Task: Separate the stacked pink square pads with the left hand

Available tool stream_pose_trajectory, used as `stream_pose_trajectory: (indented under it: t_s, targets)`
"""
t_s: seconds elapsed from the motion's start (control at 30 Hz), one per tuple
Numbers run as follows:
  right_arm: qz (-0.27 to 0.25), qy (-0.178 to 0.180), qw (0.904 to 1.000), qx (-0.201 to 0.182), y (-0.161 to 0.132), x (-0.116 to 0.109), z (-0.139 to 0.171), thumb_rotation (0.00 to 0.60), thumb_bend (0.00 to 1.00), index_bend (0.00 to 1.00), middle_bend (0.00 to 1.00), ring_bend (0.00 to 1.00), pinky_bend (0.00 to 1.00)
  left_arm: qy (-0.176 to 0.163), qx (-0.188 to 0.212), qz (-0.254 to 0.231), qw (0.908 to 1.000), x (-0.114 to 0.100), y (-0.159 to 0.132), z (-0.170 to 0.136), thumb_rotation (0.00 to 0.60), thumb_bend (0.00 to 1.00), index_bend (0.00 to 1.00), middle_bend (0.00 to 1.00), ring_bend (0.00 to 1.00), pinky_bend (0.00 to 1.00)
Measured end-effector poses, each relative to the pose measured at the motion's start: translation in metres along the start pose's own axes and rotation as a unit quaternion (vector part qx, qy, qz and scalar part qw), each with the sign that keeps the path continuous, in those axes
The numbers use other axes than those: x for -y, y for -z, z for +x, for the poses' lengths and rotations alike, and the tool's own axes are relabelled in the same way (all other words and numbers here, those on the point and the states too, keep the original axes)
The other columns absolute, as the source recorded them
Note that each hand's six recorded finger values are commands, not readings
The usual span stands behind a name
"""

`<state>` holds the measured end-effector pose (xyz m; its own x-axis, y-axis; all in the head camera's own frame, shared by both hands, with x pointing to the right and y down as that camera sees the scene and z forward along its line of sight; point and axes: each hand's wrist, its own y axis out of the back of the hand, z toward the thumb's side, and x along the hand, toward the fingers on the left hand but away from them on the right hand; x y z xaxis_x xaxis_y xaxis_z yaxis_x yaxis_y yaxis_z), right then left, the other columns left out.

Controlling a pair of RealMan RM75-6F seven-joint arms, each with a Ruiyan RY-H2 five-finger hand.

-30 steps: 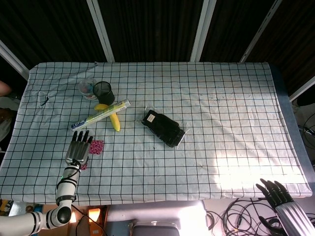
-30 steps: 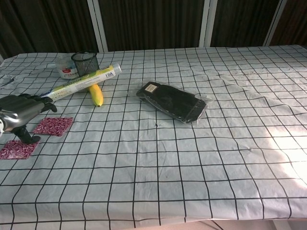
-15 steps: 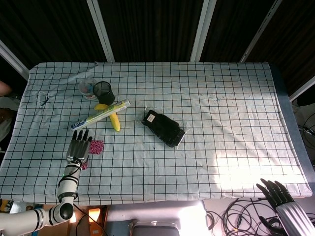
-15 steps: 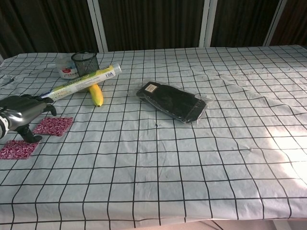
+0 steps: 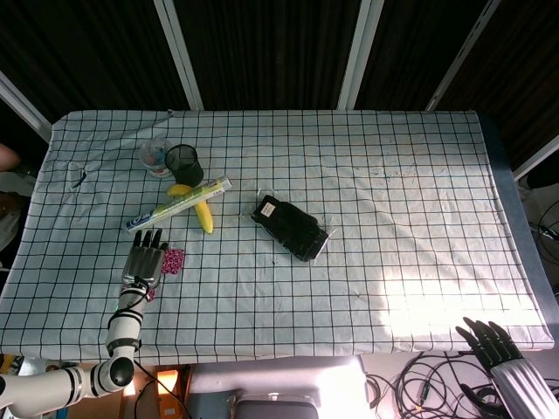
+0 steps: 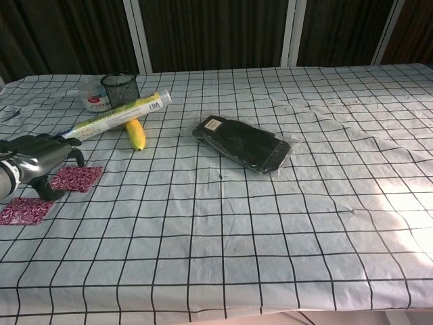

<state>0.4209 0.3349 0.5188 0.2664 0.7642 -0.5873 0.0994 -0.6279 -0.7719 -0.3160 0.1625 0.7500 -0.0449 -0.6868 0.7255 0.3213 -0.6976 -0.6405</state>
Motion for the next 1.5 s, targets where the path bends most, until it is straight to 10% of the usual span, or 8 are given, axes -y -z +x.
stream_pose_trajectory:
  t_s: [0.93,1.5]
  targets:
    - [0.002,-0.002,1.0000,0.000,0.000,0.001,-0.001,0.600,0.20,0.00,0.00,0.00,0.00,-0.040,0.010,-0.017,0.9990,-0.017,0.000,-0.013,0.600,0.32,0.54,0.07,0.00,0.00]
    - [0.005,-0.006,0.9999,-0.009,-0.005,0.003,-0.002,0.600,0.20,0.00,0.00,0.00,0.00,-0.046,0.117,0.023,0.9917,-0.007,-0.057,-0.095,0.600,0.32,0.46,0.05,0.00,0.00]
